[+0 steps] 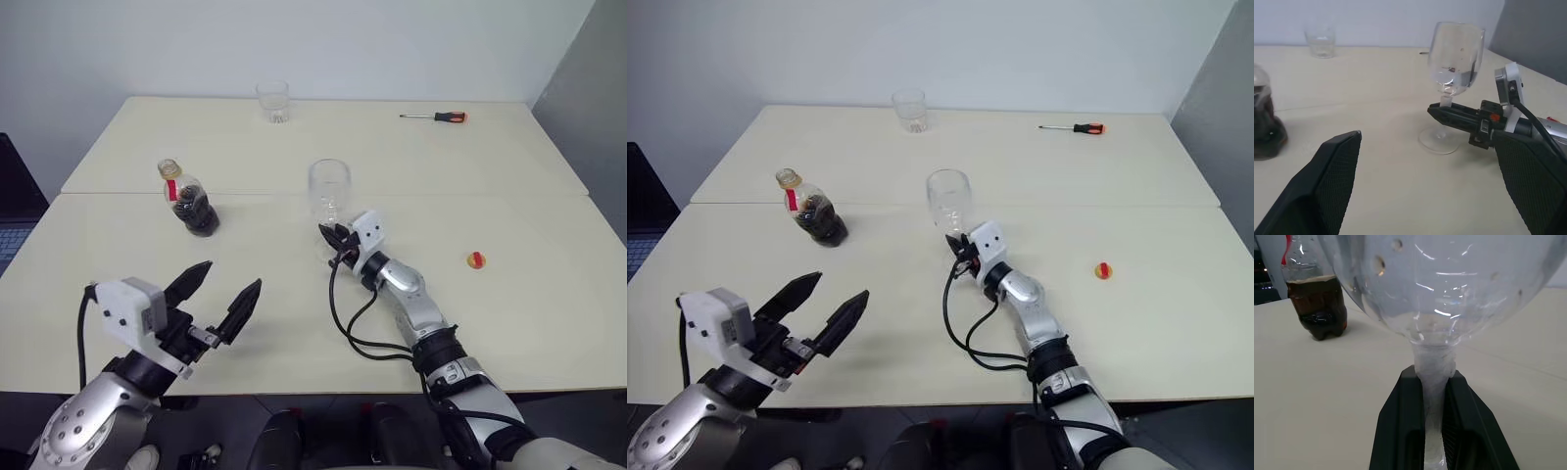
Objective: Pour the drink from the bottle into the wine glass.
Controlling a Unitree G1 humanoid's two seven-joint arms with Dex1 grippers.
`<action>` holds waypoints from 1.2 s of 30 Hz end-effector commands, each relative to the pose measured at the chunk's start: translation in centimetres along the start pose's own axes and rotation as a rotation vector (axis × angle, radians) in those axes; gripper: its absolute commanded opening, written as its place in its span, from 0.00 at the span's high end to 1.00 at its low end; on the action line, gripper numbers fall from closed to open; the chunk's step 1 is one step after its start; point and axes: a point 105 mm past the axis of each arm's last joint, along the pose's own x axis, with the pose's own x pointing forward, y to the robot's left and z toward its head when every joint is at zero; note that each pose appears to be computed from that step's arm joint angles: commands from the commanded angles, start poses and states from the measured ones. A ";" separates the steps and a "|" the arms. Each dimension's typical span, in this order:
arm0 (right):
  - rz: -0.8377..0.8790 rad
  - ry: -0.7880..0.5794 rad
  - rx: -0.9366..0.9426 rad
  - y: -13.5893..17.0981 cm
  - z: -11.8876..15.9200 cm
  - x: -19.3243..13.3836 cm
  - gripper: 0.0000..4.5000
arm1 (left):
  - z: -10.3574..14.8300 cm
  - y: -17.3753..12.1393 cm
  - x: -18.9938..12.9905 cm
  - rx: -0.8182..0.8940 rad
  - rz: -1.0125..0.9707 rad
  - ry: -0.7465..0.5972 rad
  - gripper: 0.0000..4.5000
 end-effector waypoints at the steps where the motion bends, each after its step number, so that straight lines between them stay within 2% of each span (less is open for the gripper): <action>1: 0.000 -0.061 0.023 0.1 1.1 0.4 0.97 | 1.3 -0.3 -0.5 0.029 0.019 -0.038 0.00; 10: -0.049 -0.009 0.039 -0.6 -1.4 -0.2 0.97 | 0.4 -0.6 -0.6 0.015 0.008 -0.009 0.00; 19: -0.056 -0.015 -0.001 -0.8 -1.3 -0.2 0.97 | 0.5 -0.5 0.3 0.016 -0.011 -0.021 0.00; 21: -0.053 -0.017 -0.002 -0.9 -1.3 -0.3 0.80 | 0.5 -0.5 0.3 0.016 -0.014 -0.022 0.00; 24: -0.044 -0.020 -0.009 -0.9 -1.2 -0.4 0.61 | 0.4 -0.5 0.3 0.016 -0.017 -0.021 0.00; 27: -0.034 -0.024 -0.017 -0.8 -1.1 -0.6 0.34 | 0.4 -0.4 0.4 0.015 -0.020 -0.021 0.00; 28: -0.028 -0.026 -0.018 -0.7 -1.0 -0.6 0.29 | 0.3 -0.4 0.5 0.014 -0.019 -0.021 0.00; 31: 0.005 -0.035 -0.026 -0.4 -0.7 -1.1 0.06 | 0.3 -0.3 0.6 0.015 -0.020 -0.024 0.00; 32: 0.018 -0.040 -0.029 -0.3 -0.5 -1.4 0.01 | 0.3 -0.3 0.7 0.015 -0.020 -0.025 0.00; 36: 0.095 -0.065 -0.010 0.5 0.9 -3.0 0.01 | 0.2 -0.1 0.5 0.018 -0.019 -0.021 0.00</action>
